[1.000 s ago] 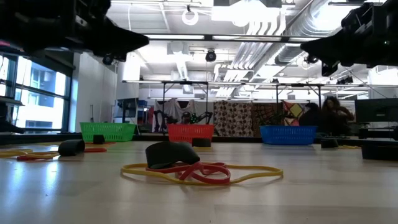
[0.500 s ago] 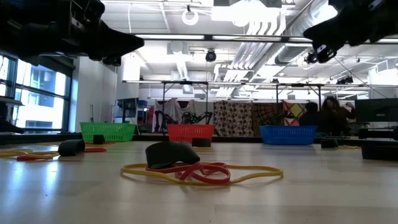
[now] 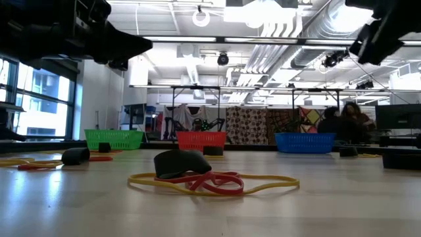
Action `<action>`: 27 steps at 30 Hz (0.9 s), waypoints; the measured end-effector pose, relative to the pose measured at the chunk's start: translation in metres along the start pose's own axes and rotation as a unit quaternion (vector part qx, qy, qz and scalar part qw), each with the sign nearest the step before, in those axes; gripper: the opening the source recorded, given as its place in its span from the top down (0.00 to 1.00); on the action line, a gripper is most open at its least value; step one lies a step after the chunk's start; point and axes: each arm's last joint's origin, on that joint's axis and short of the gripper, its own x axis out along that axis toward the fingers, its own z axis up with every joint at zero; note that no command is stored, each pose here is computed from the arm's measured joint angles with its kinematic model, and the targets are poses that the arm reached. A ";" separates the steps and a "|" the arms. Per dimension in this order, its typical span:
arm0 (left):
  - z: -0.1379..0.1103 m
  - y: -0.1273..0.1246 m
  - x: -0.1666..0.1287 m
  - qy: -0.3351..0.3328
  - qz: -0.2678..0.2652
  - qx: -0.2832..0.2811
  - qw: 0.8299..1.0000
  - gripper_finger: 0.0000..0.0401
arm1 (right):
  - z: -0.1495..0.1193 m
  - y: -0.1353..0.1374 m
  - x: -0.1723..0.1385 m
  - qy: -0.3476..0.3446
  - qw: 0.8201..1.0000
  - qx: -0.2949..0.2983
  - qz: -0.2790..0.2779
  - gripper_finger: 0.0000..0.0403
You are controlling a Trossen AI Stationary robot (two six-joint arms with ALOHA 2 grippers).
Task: Sort rubber bands into baskets
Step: Put the black rubber band into the red bin
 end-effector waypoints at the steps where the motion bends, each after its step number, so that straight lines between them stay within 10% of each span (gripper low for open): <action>1: 0.000 0.000 0.000 0.000 0.000 -0.002 1.000 1.00 | -0.001 0.004 0.001 0.023 1.000 0.006 -0.001 0.63; 17: -0.002 0.000 0.000 0.008 -0.001 -0.007 1.000 1.00 | -0.046 0.067 0.046 0.316 0.947 0.010 -0.056 0.56; 27: -0.005 0.000 0.000 0.024 -0.002 -0.015 1.000 1.00 | -0.066 0.082 0.073 0.370 0.928 -0.010 -0.049 0.57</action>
